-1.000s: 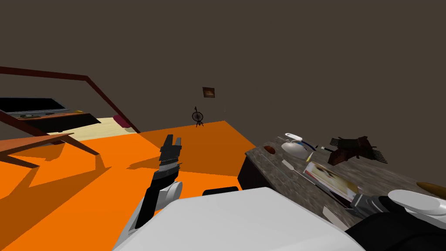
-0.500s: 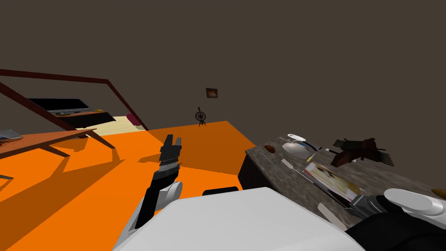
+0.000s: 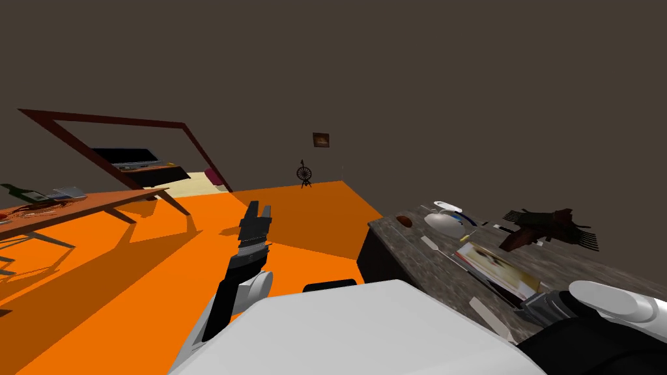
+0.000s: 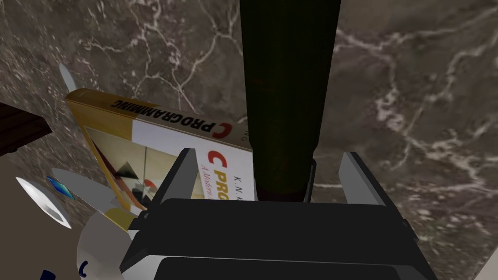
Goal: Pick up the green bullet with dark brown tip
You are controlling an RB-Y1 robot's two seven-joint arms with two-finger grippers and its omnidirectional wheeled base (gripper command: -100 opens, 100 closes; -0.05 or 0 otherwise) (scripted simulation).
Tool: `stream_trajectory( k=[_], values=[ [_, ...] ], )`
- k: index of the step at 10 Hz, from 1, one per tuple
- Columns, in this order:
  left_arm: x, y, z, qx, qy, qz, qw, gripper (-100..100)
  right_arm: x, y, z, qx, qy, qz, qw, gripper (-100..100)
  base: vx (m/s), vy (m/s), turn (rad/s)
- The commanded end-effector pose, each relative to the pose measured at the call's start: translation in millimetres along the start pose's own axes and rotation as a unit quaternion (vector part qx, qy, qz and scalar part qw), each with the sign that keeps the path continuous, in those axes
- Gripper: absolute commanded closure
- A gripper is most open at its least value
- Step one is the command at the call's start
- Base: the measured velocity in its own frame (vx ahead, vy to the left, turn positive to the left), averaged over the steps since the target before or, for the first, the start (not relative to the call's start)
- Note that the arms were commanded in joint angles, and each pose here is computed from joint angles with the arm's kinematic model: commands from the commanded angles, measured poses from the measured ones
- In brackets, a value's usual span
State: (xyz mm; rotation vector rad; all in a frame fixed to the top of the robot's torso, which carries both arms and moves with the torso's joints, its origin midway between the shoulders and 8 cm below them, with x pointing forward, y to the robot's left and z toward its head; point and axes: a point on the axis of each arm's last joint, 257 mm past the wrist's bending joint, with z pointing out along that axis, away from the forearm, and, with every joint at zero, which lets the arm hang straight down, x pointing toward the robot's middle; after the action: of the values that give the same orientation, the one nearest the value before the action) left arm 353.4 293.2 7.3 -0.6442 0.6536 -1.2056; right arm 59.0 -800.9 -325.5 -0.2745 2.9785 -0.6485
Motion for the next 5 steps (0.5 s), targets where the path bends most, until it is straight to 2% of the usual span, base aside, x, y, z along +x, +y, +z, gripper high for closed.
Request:
stream_trajectory(
  k=[1, 2, 4, 5],
  values=[
    [0.0, 0.0, 0.0, 0.000, 0.000, 0.000, 1.0000, 0, -0.6, 0.4, 1.4, 0.004, 0.006, -0.003, 1.0000, -100, -0.136, -0.004, 0.275],
    [0.1, -0.1, 0.1, 0.000, 0.000, 0.000, 1.0000, 0, 0.8, -0.2, 1.4, 0.005, 0.009, 0.004, 0.9999, -100, -0.150, -0.015, 0.233],
    [0.0, 0.0, 0.0, 0.000, 0.000, 0.000, 1.0000, 0, 0.8, -0.2, 1.4, 0.005, 0.009, 0.029, 0.9995, -100, -0.039, -0.001, -0.013],
    [0.0, 0.0, 0.0, 0.000, 0.000, 0.000, 1.0000, 0, -0.2, -0.1, 2.7, 0.009, 0.014, 0.018, 0.9997, -100, -0.136, 0.018, 0.304]
  ],
)
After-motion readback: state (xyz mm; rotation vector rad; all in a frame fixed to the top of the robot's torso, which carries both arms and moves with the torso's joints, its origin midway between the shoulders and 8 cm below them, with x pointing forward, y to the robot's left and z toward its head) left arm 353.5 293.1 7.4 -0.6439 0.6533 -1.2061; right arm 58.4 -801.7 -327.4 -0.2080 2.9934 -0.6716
